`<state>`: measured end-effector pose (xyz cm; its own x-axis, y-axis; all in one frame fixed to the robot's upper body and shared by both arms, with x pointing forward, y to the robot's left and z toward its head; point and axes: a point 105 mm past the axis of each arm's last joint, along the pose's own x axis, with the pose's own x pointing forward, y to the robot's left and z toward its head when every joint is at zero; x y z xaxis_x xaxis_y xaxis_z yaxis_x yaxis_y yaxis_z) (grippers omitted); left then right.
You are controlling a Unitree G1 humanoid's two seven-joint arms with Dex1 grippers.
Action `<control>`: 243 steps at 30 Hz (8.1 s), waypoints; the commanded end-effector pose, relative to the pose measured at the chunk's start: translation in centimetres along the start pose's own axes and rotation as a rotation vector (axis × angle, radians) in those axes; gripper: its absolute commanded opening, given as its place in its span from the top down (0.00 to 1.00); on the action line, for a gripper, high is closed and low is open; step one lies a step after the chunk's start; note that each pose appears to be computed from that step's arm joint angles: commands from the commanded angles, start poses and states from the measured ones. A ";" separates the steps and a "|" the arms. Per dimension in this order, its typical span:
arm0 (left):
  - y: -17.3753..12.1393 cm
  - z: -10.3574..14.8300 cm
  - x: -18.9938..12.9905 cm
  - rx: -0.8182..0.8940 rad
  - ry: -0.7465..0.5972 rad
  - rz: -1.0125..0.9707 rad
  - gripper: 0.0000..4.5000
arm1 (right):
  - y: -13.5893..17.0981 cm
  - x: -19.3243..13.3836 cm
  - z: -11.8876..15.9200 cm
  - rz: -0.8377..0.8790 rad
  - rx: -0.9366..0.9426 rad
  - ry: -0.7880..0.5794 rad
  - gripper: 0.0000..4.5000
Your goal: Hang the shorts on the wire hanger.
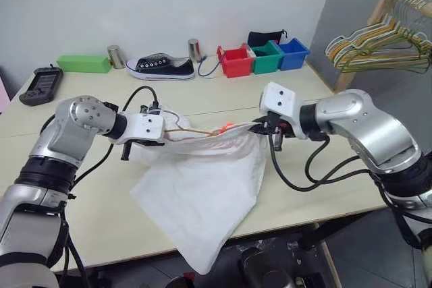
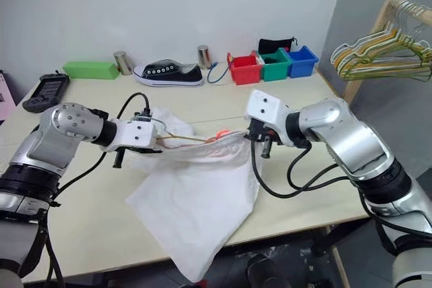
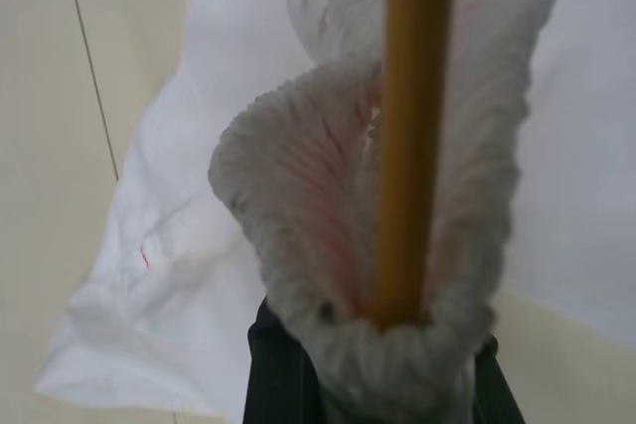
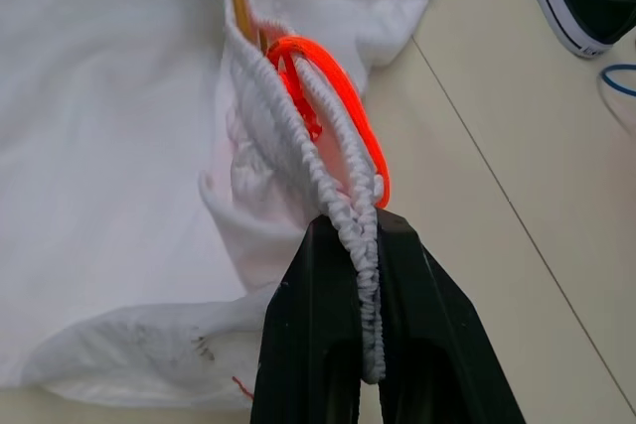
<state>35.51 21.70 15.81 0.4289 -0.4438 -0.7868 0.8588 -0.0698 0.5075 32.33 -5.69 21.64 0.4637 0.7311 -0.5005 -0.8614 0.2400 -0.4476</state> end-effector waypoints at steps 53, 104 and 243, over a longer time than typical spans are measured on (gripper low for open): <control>1.4 3.9 -0.8 0.001 -0.075 0.124 1.00 | 0.8 0.7 -1.7 0.048 -0.052 0.083 0.10; 1.9 4.4 -0.3 0.000 -0.090 0.144 1.00 | -0.4 4.4 -6.6 0.002 -0.219 0.239 0.98; -2.1 1.8 0.0 -1.131 -0.422 1.105 0.00 | -4.5 5.6 -4.6 -0.823 0.611 -0.181 0.01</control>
<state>34.18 20.03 13.98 0.9942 -0.0893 -0.0604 0.0931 0.9937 0.0622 39.72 -5.47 18.10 0.9545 0.2853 -0.0865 -0.2959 0.9420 -0.1587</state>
